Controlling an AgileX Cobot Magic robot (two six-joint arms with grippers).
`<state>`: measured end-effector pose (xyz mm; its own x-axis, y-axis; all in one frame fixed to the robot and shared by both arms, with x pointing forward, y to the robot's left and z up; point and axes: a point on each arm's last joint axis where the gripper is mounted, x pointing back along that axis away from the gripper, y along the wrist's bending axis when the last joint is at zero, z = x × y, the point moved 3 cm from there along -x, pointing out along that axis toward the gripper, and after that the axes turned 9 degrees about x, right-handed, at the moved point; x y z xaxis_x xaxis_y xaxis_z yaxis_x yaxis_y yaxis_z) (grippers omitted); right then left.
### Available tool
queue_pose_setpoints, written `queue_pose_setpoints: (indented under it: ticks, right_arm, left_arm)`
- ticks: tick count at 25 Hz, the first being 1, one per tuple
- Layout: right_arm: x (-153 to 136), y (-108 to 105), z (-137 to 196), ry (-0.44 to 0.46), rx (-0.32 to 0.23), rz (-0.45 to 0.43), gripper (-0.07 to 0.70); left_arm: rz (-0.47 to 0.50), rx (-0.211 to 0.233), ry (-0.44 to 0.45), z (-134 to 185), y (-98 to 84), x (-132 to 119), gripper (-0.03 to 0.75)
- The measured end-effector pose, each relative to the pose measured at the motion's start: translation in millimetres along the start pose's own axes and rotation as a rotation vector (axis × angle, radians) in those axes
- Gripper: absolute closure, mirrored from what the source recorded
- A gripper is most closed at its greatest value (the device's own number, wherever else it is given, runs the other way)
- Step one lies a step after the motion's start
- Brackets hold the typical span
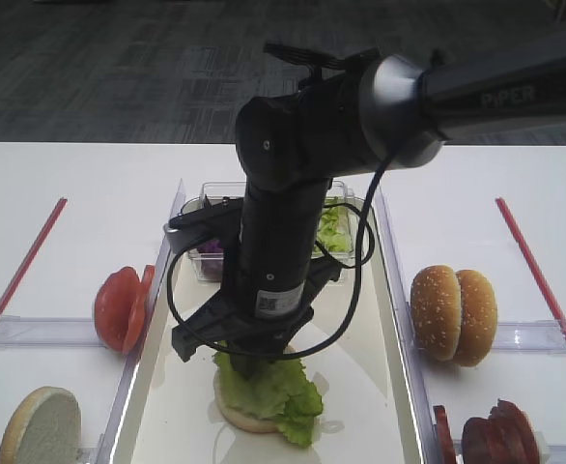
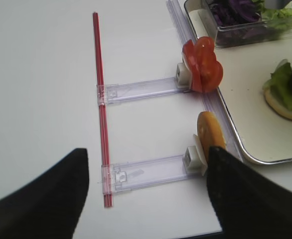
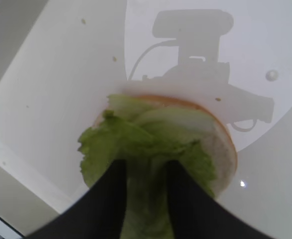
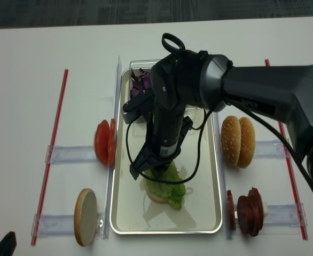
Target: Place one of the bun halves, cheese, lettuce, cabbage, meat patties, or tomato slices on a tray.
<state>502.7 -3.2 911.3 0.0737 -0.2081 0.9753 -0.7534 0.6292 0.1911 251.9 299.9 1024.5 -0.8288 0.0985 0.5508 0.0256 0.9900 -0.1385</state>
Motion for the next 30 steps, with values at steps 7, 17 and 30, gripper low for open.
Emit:
queue_pose_setpoints:
  ticks: [7, 17, 30]
  right_arm:
    - [0, 0, -2, -0.017, 0.0, 0.0, 0.172]
    - [23, 5, -17, -0.037, 0.022, -0.01, 0.164]
    - [45, 12, -16, 0.036, 0.026, -0.039, 0.164]
  left_arm:
    - [0.0, 0.002, 0.0, 0, 0.0, 0, 0.24]
    - [0.0, 0.002, 0.0, 0, 0.0, 0, 0.24]
    - [0.0, 0.004, 0.0, 0, 0.0, 0, 0.24]
